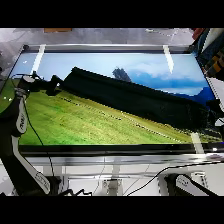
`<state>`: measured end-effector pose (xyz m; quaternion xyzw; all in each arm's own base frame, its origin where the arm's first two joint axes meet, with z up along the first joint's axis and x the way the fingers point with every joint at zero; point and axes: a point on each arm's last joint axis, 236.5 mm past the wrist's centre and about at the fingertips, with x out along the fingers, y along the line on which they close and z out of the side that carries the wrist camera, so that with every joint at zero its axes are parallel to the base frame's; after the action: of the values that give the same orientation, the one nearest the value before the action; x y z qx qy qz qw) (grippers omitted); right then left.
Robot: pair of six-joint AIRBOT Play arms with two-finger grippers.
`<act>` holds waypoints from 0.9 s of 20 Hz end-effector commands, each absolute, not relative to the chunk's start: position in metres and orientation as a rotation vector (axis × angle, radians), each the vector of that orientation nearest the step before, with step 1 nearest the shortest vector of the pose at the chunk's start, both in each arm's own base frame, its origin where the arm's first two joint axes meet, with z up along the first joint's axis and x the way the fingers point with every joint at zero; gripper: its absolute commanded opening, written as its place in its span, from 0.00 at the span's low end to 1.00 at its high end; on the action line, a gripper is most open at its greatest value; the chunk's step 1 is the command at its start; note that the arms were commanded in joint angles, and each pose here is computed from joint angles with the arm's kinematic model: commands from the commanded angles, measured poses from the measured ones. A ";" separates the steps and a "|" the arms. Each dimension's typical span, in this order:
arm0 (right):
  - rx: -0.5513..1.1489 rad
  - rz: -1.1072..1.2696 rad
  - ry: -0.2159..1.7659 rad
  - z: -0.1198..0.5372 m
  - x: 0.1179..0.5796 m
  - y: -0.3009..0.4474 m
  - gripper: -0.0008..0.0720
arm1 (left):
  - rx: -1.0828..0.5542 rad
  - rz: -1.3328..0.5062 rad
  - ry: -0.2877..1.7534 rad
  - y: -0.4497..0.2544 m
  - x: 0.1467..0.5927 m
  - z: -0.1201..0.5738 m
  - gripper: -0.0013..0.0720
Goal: Fold the clothes and pants, and hang the long-sleeved shirts on hangers.
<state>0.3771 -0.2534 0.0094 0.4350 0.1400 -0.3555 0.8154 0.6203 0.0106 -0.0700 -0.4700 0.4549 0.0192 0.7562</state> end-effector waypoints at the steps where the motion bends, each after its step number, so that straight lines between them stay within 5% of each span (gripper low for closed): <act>1: 0.928 -0.757 0.299 0.010 0.377 -0.253 0.96 | -1.062 0.059 0.908 0.000 0.642 -0.077 0.97; 7: 0.928 -0.757 0.298 0.010 0.377 -0.253 0.96 | -1.084 0.128 0.807 0.018 0.660 -0.089 0.95; 11: 0.940 -0.759 0.339 0.003 0.374 -0.248 0.96 | -1.079 0.156 0.710 0.033 0.674 -0.078 0.10; 12: 0.943 -0.759 0.361 -0.001 0.373 -0.245 0.96 | -1.069 0.149 0.708 0.033 0.674 -0.075 0.05; 18: 0.728 -0.650 0.553 0.010 0.369 -0.226 0.95 | -0.602 -0.065 0.684 0.026 0.658 0.010 0.04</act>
<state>0.3724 -0.2392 0.0078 0.4041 0.1974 -0.3393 0.8262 0.6689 0.0260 -0.0268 -0.3933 0.3293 0.0076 0.8584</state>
